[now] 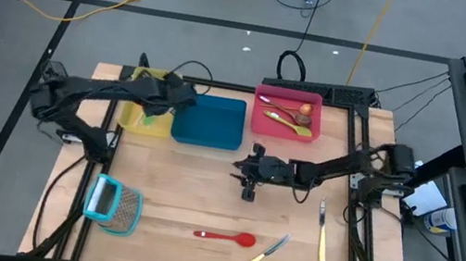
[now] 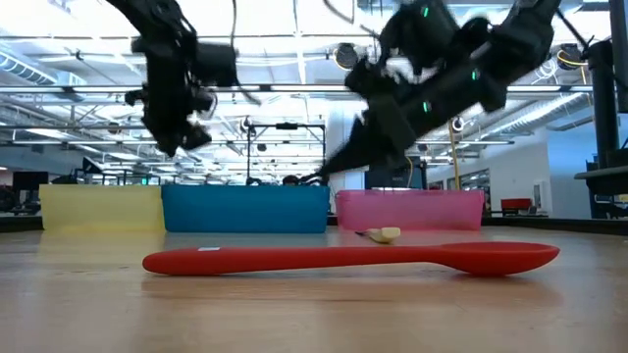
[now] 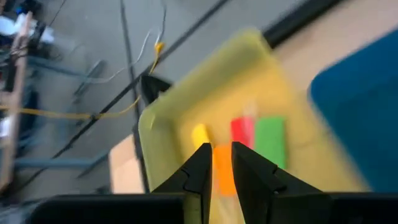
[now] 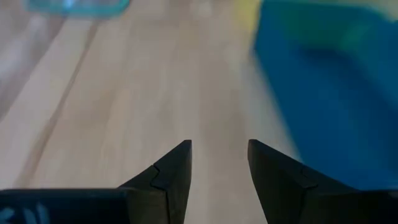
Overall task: Pick & Place Kitchen Items
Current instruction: Put the top light yellow knife into the blue bin
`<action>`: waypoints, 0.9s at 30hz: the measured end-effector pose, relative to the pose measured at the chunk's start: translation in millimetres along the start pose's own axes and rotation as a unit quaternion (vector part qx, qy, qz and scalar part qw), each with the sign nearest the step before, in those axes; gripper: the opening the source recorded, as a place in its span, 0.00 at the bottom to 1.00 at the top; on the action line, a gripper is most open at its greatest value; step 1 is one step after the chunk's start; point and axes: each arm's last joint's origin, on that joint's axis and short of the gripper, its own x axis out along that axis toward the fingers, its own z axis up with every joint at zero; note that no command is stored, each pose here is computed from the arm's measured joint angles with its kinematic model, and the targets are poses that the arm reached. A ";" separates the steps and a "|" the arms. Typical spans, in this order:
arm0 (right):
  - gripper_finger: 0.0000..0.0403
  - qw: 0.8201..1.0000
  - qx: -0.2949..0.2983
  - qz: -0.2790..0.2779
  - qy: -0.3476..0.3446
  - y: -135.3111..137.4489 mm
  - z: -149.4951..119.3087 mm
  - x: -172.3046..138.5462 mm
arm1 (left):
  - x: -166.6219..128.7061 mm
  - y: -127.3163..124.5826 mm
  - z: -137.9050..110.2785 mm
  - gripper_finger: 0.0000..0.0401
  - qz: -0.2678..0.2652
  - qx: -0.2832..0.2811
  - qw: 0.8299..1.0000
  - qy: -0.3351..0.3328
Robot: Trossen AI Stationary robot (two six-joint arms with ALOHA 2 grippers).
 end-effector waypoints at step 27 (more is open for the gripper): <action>0.38 0.927 0.262 -0.255 0.079 -0.4 -25.0 -42.7 | -110.3 -6.3 -33.7 0.17 -0.138 -0.035 0.965 -0.221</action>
